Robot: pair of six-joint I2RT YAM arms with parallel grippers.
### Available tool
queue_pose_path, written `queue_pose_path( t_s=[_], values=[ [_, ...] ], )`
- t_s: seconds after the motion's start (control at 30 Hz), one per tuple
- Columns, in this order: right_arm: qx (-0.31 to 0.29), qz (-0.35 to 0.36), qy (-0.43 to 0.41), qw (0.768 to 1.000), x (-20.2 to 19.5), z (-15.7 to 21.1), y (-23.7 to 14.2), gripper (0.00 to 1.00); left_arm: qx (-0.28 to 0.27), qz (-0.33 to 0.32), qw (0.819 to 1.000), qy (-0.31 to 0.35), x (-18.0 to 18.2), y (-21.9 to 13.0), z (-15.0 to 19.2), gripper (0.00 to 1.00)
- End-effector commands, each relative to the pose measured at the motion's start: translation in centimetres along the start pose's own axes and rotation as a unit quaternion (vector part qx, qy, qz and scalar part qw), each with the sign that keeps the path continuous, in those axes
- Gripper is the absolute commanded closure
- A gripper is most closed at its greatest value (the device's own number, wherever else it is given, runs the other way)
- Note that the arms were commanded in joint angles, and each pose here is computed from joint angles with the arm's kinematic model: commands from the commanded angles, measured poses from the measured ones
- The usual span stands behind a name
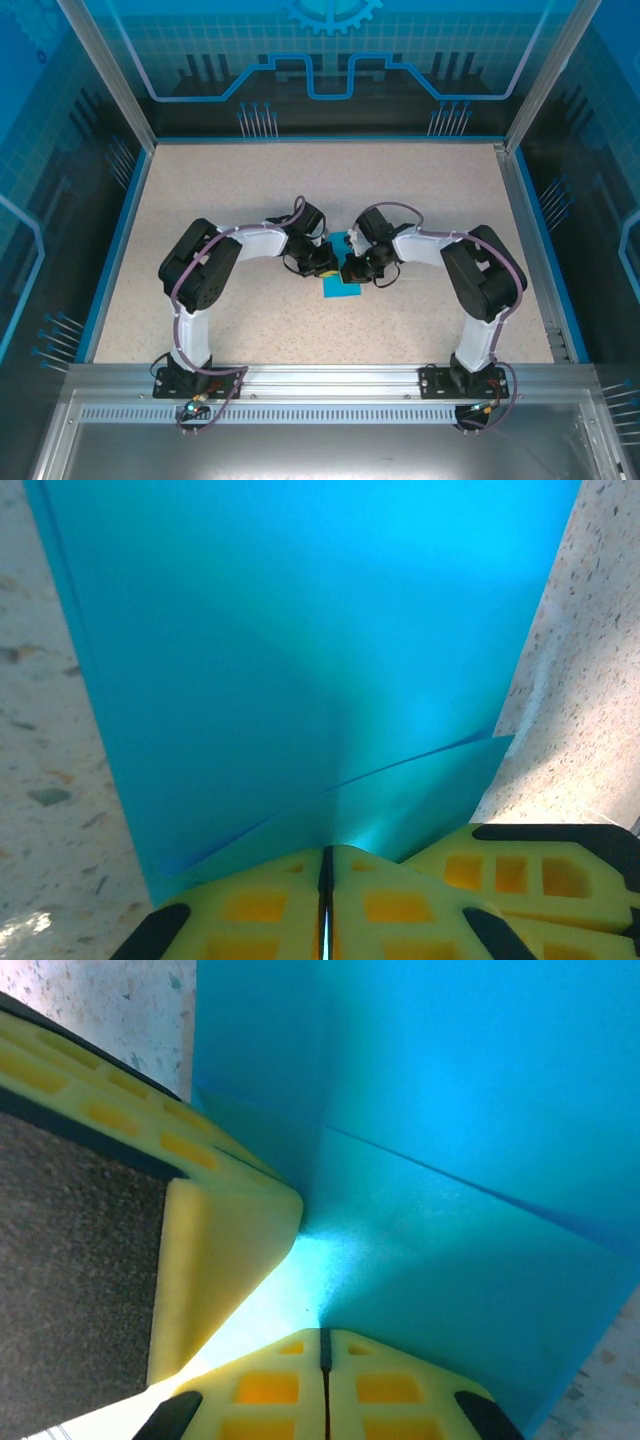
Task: Fold a paper plane with a square sheet of paper (pick it up from the middle)
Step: Fold the triangle a second time at the center of the table.
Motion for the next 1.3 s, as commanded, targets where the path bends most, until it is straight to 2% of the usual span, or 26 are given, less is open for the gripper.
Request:
queue_pose_path(
  t_s=[0.0, 0.27, 0.37, 0.47, 0.63, 0.73, 0.97, 1.27],
  values=[
    [0.023, 0.012, 0.032, 0.999, -1.6, 2.1, 0.0, 0.94, 0.011, -0.082, 0.995, -0.047, 3.5, 1.8, 0.2, 0.90],
    [0.070, 0.038, 0.047, 0.996, -3.0, 7.1, -1.1, 0.94, 0.013, -0.094, 0.994, -0.052, 4.0, 2.0, 0.2, 0.90],
    [0.063, 0.024, 0.065, 0.996, -3.5, 8.0, -1.8, 0.93, 0.013, -0.095, 0.994, -0.051, 4.1, 2.0, 0.3, 0.90],
    [0.044, 0.032, 0.067, 0.996, -3.4, 7.5, -3.0, 0.93, 0.012, -0.090, 0.995, -0.047, 3.9, 2.0, 0.2, 0.90],
    [-0.025, 0.003, 0.040, 0.999, -1.2, 5.0, -5.3, 0.93, 0.008, -0.068, 0.997, -0.034, 3.0, 1.6, 0.0, 0.90],
    [-0.043, -0.013, 0.029, 0.999, -0.3, 3.3, -5.3, 0.93, 0.009, -0.061, 0.998, -0.030, 2.6, 1.6, 0.0, 0.90],
    [-0.032, -0.011, 0.026, 0.999, -0.1, 1.1, -2.8, 0.93, 0.008, -0.054, 0.998, -0.024, 2.0, 1.4, 0.0, 0.89],
    [0.021, 0.043, 0.061, 0.997, -2.5, 2.7, -0.6, 0.94, -0.003, -0.055, 0.998, -0.010, 1.8, 0.9, -0.3, 0.89]
  ],
)
Point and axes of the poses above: each hand's point on the last joint's axis, 136 mm out from that joint toward the fingers, its own y axis out along the fingers, its own x axis along the line the jaws close on, z = x × y, the point moved 9 cm from there along -y, back along the fingers, and after that the axes turned 6 degrees about -y, right-handed, at the moved point
